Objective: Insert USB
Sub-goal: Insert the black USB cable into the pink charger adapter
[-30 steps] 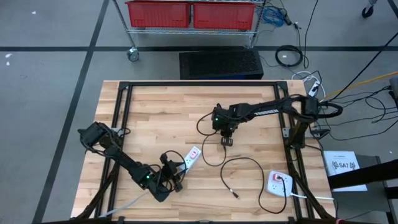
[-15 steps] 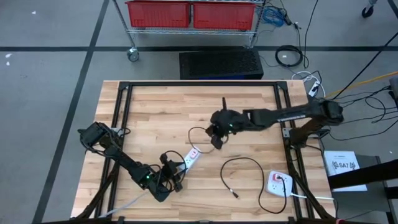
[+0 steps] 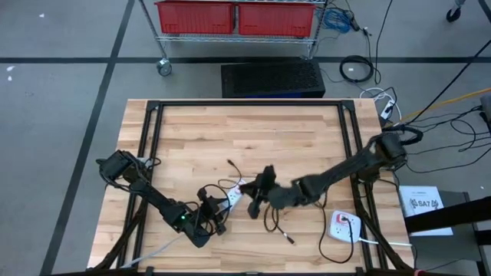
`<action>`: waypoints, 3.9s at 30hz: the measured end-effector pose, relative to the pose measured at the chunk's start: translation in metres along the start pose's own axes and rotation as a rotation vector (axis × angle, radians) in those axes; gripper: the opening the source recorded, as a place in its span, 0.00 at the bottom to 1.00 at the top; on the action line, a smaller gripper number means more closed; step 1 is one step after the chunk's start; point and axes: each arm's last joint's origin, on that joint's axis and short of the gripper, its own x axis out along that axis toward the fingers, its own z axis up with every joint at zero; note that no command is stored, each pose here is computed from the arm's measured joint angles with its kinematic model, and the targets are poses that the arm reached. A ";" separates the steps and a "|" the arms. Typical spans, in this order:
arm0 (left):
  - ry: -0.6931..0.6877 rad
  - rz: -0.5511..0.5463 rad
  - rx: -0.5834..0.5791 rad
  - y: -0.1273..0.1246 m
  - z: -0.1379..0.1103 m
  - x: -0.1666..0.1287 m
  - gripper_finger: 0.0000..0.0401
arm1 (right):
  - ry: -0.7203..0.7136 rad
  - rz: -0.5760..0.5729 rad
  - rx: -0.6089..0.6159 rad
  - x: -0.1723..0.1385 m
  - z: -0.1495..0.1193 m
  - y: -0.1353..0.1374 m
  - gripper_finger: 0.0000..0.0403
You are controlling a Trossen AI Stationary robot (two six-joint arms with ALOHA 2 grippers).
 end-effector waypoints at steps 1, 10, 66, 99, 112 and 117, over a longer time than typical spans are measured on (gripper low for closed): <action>0.000 0.001 0.000 0.000 0.000 0.000 0.38 | -0.025 -0.014 -0.002 0.005 -0.008 0.003 0.00; -0.004 0.003 -0.010 0.000 0.001 0.001 0.38 | -0.202 -0.135 -0.111 0.037 -0.047 0.010 0.00; -0.040 0.037 -0.007 0.001 0.002 0.001 0.38 | -0.274 -0.286 -0.147 0.064 -0.082 -0.002 0.00; -0.045 0.043 -0.005 0.002 0.002 0.001 0.38 | -0.309 -0.275 -0.216 0.058 -0.082 0.007 0.00; -0.045 0.043 -0.006 0.002 0.002 0.001 0.38 | -0.311 -0.290 -0.222 0.063 -0.090 0.004 0.00; -0.045 0.043 -0.006 0.002 0.002 0.001 0.38 | -0.322 -0.301 -0.249 0.064 -0.090 0.004 0.00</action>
